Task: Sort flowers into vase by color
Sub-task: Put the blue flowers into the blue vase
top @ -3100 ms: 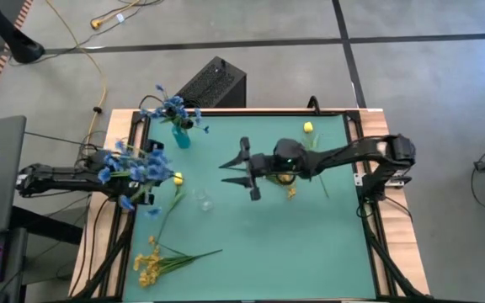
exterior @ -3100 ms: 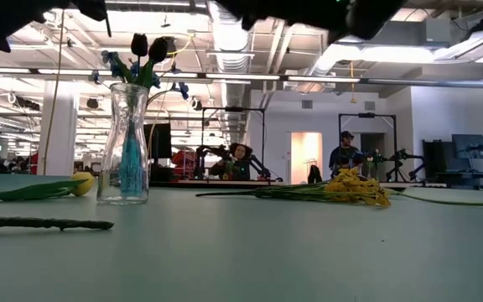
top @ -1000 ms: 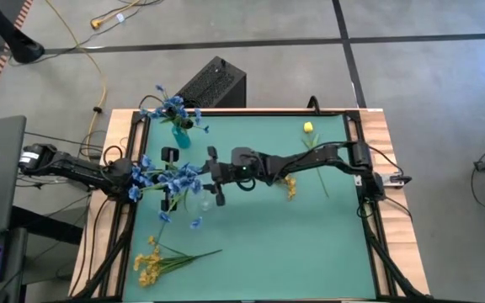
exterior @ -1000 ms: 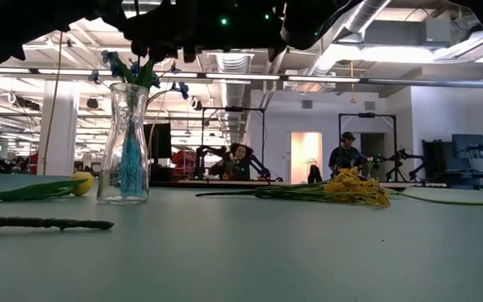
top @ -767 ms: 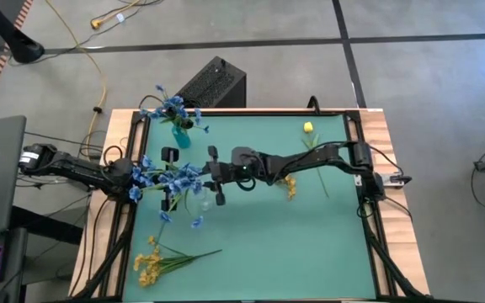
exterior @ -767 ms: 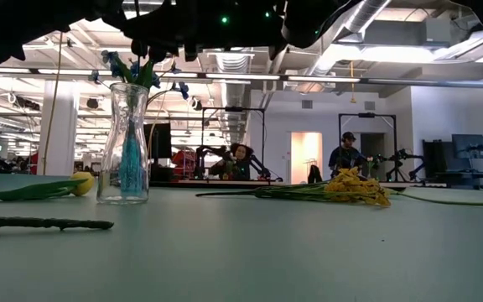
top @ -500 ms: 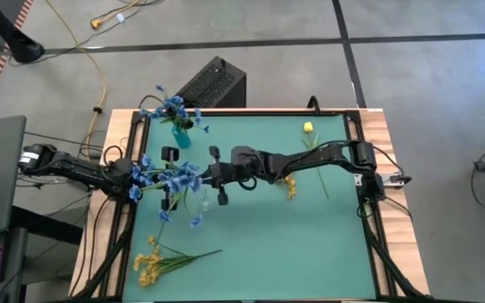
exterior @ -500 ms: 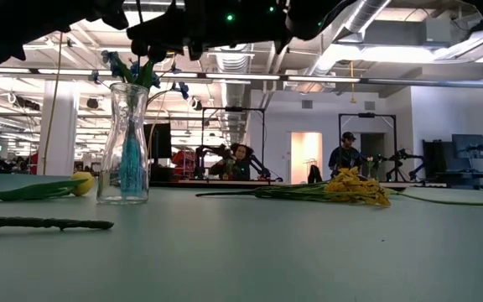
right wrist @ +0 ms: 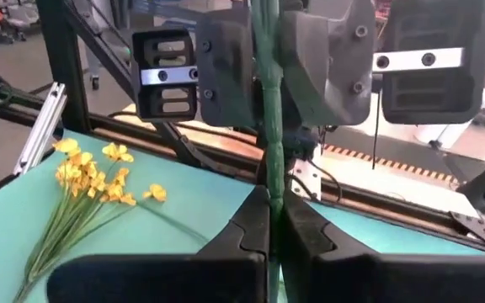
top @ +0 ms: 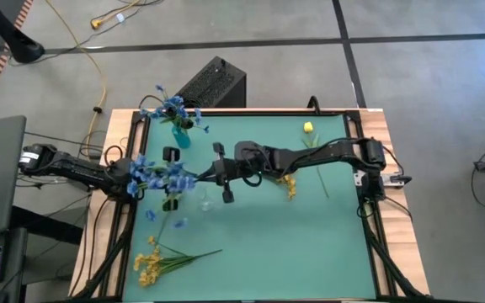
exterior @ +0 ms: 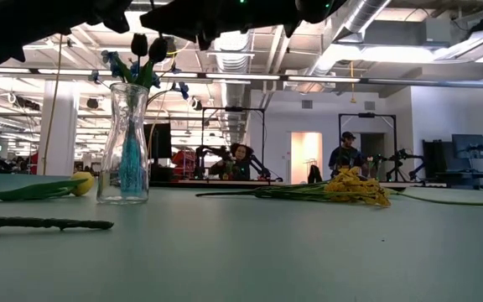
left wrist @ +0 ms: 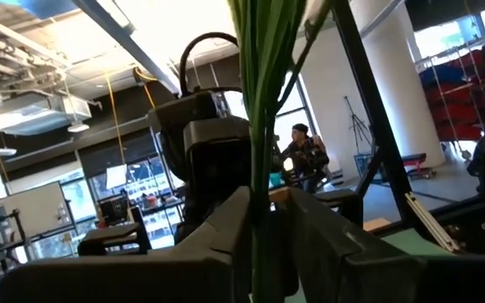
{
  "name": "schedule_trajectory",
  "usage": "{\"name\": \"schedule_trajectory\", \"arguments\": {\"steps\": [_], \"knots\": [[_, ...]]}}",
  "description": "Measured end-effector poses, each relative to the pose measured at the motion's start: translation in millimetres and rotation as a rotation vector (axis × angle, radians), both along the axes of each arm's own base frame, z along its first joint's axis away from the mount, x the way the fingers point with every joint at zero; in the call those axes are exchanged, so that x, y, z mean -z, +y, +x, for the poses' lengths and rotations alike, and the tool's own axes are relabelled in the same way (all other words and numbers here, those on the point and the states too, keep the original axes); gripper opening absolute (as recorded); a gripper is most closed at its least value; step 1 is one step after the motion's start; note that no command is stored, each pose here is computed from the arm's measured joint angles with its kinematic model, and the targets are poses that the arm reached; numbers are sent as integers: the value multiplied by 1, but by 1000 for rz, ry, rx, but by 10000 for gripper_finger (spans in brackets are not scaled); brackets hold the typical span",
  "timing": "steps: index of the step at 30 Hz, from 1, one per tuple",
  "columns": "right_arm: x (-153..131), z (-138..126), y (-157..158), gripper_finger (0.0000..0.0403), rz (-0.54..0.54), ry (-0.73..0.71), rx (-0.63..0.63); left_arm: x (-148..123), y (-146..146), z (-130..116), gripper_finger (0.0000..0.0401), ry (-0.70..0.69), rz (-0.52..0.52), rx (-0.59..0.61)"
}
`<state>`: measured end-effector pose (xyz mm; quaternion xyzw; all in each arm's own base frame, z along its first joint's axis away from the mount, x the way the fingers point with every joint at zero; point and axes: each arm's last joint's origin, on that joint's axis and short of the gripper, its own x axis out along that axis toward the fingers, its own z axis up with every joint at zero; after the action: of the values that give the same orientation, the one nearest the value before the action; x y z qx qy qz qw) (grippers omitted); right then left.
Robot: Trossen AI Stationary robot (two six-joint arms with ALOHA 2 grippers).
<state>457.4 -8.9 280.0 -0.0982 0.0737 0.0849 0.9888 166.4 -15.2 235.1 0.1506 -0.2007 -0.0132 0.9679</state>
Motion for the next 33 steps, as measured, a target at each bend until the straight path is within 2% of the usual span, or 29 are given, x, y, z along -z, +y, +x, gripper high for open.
{"name": "schedule_trajectory", "arguments": {"steps": [7, 17, 27, 30, 33], "knots": [[1, -1, -3, 36, 6, 17, 6, 0, 0, 0, 64, 3, -20, -10], [11, -3, -6, 35, -4, 125, 63, 1, 1, 0, 64, 12, -24, -15], [12, -3, -7, 36, -10, 133, 73, 2, 2, 1, 63, 21, -40, -56], [12, -3, -7, 40, -14, 133, 72, 2, 2, 1, 51, 27, -38, -57], [12, -3, -7, 57, -24, 132, 70, 3, 2, 1, 16, 30, -27, -61]]}}
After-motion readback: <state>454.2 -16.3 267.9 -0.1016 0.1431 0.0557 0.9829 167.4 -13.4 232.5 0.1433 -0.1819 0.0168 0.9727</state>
